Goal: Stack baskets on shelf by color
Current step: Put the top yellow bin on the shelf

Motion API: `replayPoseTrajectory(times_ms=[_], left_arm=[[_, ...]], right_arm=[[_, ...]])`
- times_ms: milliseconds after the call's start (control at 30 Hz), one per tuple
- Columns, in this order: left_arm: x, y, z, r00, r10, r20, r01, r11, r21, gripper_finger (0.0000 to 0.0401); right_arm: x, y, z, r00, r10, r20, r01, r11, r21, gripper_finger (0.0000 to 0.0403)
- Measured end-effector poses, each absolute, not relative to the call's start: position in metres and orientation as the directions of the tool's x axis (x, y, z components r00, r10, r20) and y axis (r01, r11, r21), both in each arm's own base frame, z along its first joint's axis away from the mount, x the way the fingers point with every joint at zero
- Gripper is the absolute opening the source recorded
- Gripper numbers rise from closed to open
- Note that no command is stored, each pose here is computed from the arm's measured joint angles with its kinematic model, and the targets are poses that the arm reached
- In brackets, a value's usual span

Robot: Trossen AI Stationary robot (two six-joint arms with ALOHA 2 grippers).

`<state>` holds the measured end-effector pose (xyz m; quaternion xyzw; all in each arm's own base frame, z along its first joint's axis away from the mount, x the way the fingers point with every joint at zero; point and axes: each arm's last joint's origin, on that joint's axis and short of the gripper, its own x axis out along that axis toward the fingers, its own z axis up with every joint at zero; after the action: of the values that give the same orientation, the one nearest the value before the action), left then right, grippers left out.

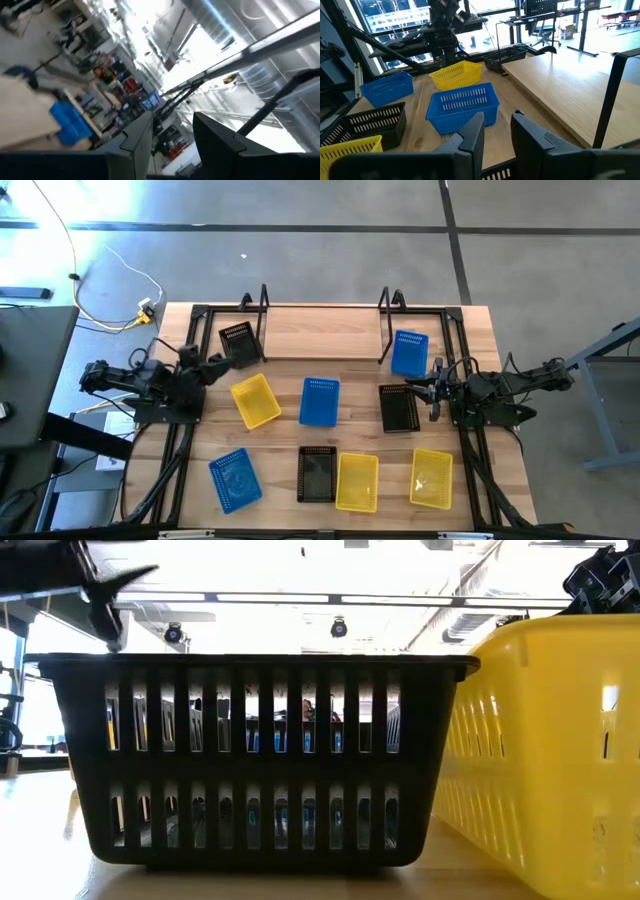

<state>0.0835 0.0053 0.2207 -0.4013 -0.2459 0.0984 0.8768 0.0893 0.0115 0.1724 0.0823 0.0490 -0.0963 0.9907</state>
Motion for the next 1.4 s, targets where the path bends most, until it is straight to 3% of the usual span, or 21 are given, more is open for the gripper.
replayPoseTrajectory(times_ms=[167,400,667,900,1400], left_arm=[[0.083,0.005,0.251,0.876,0.347,0.334,-0.04,0.743,-0.668,0.0131],[0.107,0.001,0.28,0.951,0.302,0.062,-0.213,0.789,-0.576,0.0131],[0.149,-0.005,0.294,0.948,0.208,-0.242,-0.303,0.825,-0.476,0.0131],[0.173,-0.009,0.283,0.825,0.167,-0.54,-0.401,0.846,-0.35,0.0131],[0.207,-0.021,0.235,0.62,0.091,-0.779,-0.466,0.842,-0.272,0.0131]], right_arm=[[0.09,0.012,0.173,0.978,-0.182,-0.103,0.204,0.937,0.283,0.0083],[0.09,0.012,0.181,0.983,-0.179,-0.027,0.165,0.824,0.542,0.0083],[0.09,0.012,0.182,0.984,-0.18,-0.021,0.161,0.814,0.558,0.0083],[0.09,0.012,0.182,0.983,-0.183,-0.021,0.163,0.813,0.558,0.0083],[0.09,0.011,0.182,0.981,-0.192,-0.021,0.171,0.812,0.558,0.0083]])
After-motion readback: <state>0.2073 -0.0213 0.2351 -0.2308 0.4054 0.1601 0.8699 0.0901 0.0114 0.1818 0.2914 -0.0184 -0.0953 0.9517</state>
